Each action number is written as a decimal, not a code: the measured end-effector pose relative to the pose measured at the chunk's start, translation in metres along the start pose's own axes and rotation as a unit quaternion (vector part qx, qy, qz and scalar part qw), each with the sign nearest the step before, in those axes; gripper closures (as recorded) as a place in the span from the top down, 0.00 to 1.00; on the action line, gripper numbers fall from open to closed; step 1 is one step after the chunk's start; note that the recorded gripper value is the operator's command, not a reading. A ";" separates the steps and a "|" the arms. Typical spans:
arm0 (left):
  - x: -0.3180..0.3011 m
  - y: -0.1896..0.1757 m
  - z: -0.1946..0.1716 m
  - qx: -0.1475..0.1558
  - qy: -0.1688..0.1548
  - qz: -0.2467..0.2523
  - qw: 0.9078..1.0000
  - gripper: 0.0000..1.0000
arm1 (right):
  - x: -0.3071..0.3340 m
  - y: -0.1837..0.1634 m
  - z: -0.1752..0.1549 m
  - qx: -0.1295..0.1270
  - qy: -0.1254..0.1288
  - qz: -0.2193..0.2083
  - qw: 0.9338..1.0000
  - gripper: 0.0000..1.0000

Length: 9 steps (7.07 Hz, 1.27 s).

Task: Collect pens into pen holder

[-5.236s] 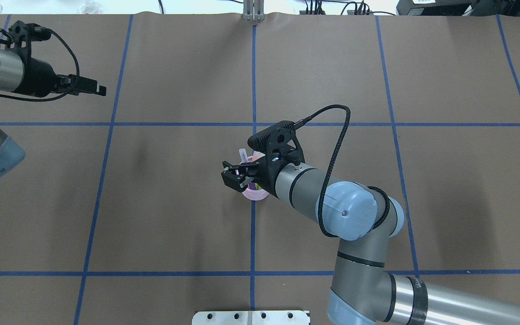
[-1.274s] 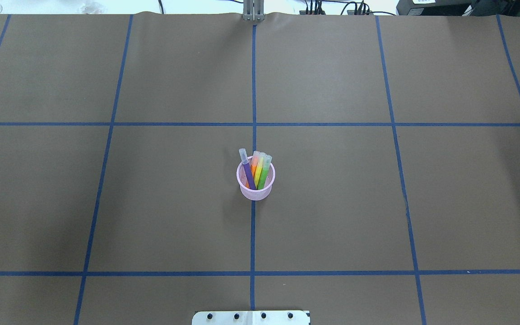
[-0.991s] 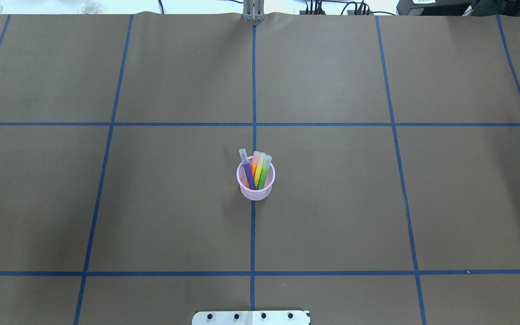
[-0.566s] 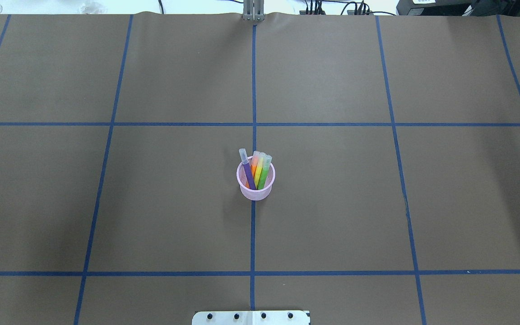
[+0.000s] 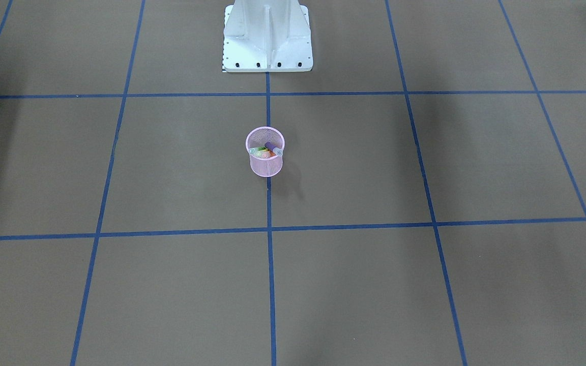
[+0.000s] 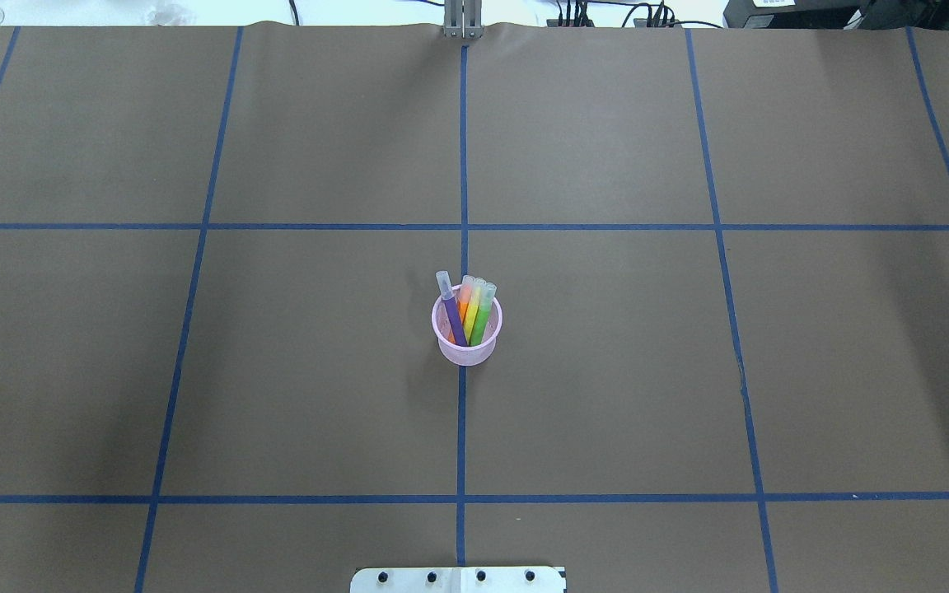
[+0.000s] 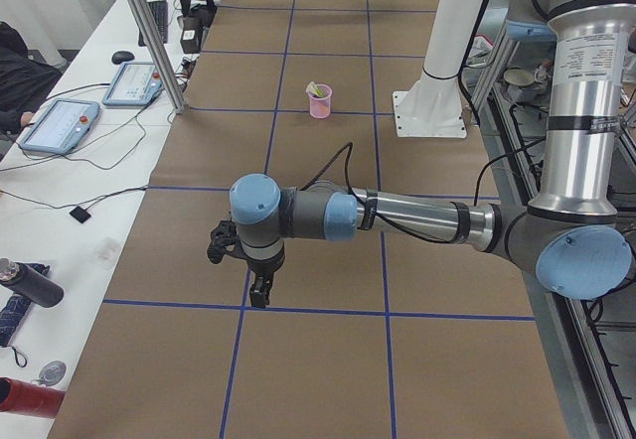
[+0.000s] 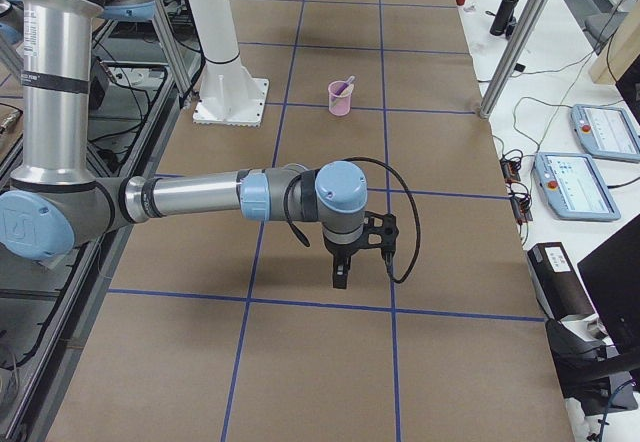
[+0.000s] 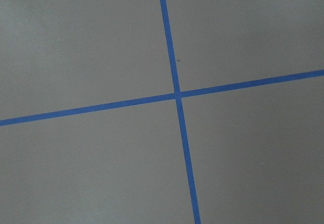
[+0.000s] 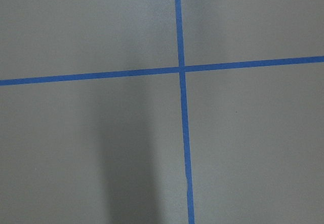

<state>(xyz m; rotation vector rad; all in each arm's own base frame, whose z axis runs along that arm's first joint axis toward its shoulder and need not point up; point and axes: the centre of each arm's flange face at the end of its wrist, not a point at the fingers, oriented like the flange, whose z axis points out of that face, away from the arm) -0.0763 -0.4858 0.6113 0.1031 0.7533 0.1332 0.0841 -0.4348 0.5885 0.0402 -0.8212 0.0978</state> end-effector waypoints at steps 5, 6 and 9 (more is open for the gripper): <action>-0.004 0.013 0.006 -0.001 0.002 -0.002 1.000 1.00 | -0.002 -0.002 0.005 -0.006 0.001 -0.003 1.000 1.00; -0.004 0.012 0.006 -0.001 0.002 -0.001 1.000 0.99 | -0.002 -0.002 0.006 -0.006 0.001 -0.003 1.000 1.00; -0.004 0.012 0.005 -0.001 0.002 -0.002 1.000 1.00 | -0.003 -0.003 0.006 -0.006 0.001 -0.004 1.000 1.00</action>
